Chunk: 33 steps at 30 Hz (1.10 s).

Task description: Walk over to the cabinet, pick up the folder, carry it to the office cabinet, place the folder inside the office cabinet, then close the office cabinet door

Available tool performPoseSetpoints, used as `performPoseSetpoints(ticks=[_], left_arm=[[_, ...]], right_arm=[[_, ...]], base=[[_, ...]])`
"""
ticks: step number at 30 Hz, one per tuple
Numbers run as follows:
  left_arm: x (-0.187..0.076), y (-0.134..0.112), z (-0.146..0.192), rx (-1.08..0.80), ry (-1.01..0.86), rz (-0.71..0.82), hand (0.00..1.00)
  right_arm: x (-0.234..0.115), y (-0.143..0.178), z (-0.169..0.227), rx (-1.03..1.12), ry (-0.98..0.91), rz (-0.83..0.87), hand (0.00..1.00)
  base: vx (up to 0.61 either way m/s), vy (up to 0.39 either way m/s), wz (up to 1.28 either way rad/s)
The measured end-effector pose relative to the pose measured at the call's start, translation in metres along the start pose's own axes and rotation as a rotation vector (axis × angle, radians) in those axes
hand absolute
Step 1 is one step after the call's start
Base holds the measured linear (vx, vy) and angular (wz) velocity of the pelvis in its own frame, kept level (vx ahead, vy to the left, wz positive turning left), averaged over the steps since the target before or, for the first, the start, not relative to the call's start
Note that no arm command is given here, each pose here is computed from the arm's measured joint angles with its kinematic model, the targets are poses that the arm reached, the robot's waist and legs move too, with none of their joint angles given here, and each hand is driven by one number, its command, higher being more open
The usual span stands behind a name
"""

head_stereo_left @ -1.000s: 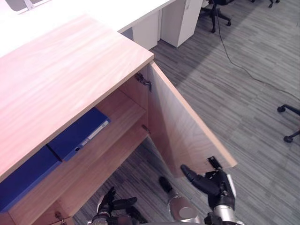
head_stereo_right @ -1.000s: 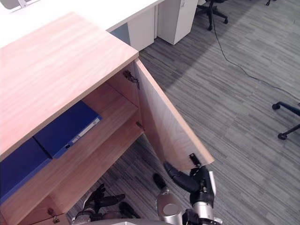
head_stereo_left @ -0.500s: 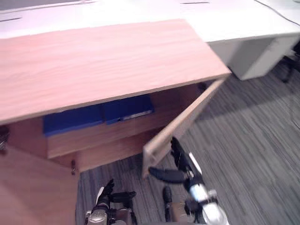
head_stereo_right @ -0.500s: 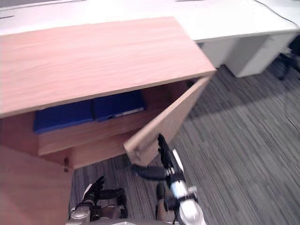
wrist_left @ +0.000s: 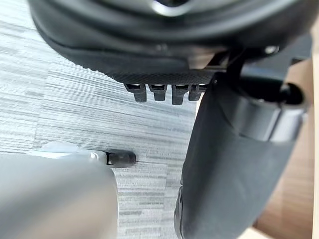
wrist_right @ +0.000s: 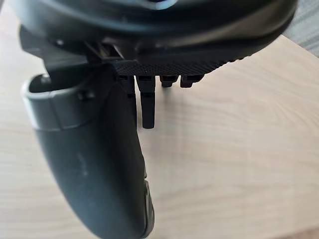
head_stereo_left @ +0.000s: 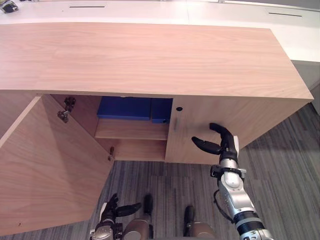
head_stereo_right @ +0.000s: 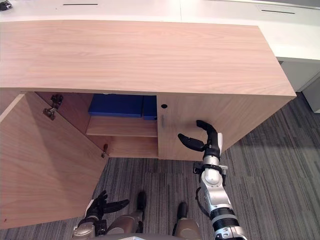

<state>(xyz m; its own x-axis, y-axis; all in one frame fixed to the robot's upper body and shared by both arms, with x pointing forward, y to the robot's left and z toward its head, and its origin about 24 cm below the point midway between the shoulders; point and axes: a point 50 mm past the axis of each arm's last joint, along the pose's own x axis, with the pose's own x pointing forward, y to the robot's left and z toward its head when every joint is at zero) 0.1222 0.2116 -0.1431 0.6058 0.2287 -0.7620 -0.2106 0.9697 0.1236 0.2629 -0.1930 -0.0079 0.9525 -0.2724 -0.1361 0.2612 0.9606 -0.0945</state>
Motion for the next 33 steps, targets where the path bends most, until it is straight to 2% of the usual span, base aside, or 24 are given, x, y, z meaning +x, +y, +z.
performPoseSetpoints(ticks=[4,6,11,13,16,20,23,25,30,33], left_arm=[[-0.005,0.003,-0.004,-0.063,-0.018,0.022,1.0],[-0.008,0.012,-0.006,-0.135,-0.023,0.066,1.0],[-0.018,0.054,0.006,-0.352,-0.132,0.237,1.0],[-0.026,0.083,0.017,-0.422,-0.214,0.346,1.0],[-0.035,0.105,0.038,-0.435,-0.328,0.401,1.0],[-0.053,0.131,0.085,-0.386,-0.547,0.422,1.0],[-0.064,0.147,0.105,-0.339,-0.634,0.445,1.0],[-0.072,0.157,0.13,-0.283,-0.724,0.446,1.0],[-0.079,0.164,0.169,-0.222,-0.856,0.431,1.0],[-0.083,0.159,0.177,-0.203,-0.892,0.425,1.0]], right_arm=[[-0.01,-0.014,-0.019,-0.012,0.057,-0.027,1.0],[-0.022,-0.018,-0.045,-0.036,0.163,-0.002,1.0],[-0.068,-0.025,-0.113,-0.024,0.483,-0.05,1.0],[-0.082,-0.032,-0.129,-0.003,0.581,-0.106,1.0],[-0.084,-0.042,-0.133,0.008,0.601,-0.163,1.0],[-0.083,-0.059,-0.133,0.024,0.614,-0.264,1.0],[-0.087,-0.06,-0.136,0.026,0.628,-0.265,1.0],[-0.086,-0.062,-0.135,0.033,0.628,-0.273,1.0],[-0.09,-0.065,-0.138,0.048,0.637,-0.269,1.0],[-0.102,-0.065,-0.144,0.051,0.67,-0.261,1.0]], base=[[0.02,-0.041,0.58],[0.08,-0.069,0.83],[0.15,-0.053,1.06],[0.19,-0.036,0.92],[0.19,-0.038,0.75],[0.08,-0.044,0.5],[-0.04,-0.058,0.07],[-0.12,-0.049,-0.06],[-0.14,-0.011,-0.15],[-0.12,-0.022,-0.17]])
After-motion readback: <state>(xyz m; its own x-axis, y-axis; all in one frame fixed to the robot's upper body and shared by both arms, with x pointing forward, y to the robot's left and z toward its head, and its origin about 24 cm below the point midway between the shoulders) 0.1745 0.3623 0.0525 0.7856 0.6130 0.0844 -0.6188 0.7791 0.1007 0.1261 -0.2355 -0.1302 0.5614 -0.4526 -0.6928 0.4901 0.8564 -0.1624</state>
